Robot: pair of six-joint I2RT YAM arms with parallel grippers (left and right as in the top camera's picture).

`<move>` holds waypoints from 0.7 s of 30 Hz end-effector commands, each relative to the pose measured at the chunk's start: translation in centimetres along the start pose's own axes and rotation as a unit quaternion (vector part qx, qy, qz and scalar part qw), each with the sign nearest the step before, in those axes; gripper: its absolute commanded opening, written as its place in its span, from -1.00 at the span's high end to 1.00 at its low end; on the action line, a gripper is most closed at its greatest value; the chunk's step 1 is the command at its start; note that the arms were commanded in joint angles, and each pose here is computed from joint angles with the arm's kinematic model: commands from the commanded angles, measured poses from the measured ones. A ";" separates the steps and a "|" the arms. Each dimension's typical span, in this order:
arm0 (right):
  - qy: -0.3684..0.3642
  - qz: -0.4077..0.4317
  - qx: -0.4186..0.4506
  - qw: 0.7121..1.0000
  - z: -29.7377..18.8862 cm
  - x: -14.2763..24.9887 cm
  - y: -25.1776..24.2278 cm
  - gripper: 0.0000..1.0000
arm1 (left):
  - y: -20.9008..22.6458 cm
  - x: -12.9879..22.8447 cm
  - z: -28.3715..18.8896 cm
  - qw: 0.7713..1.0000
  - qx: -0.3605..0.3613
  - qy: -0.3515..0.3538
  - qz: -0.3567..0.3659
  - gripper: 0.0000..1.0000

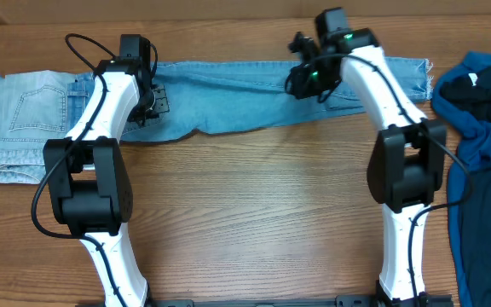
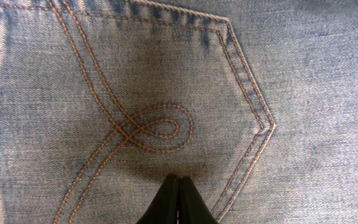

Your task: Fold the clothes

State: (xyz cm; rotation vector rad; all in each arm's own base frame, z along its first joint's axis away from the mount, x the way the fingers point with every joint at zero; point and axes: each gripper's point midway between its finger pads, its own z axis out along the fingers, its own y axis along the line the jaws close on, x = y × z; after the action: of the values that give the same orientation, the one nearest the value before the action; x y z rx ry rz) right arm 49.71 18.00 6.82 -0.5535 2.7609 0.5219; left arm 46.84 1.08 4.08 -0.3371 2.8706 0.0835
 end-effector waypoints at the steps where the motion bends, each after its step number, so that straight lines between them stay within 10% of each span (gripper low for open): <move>1: -0.007 -0.031 0.042 0.999 1.6 -0.1 0.2 0.92 | 0.0 -0.4 0.2 1.000 -0.003 -0.004 0.008 0.92; 21: -0.117 -0.013 0.230 0.966 3.4 -3.2 -7.4 0.92 | -0.2 -0.4 0.7 1.000 0.001 -0.001 0.008 0.92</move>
State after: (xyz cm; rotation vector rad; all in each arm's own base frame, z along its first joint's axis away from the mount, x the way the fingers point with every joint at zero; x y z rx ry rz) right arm 55.24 16.20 2.57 -0.4954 2.5293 0.0121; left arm 47.08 1.07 3.91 -0.3367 2.8642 0.0816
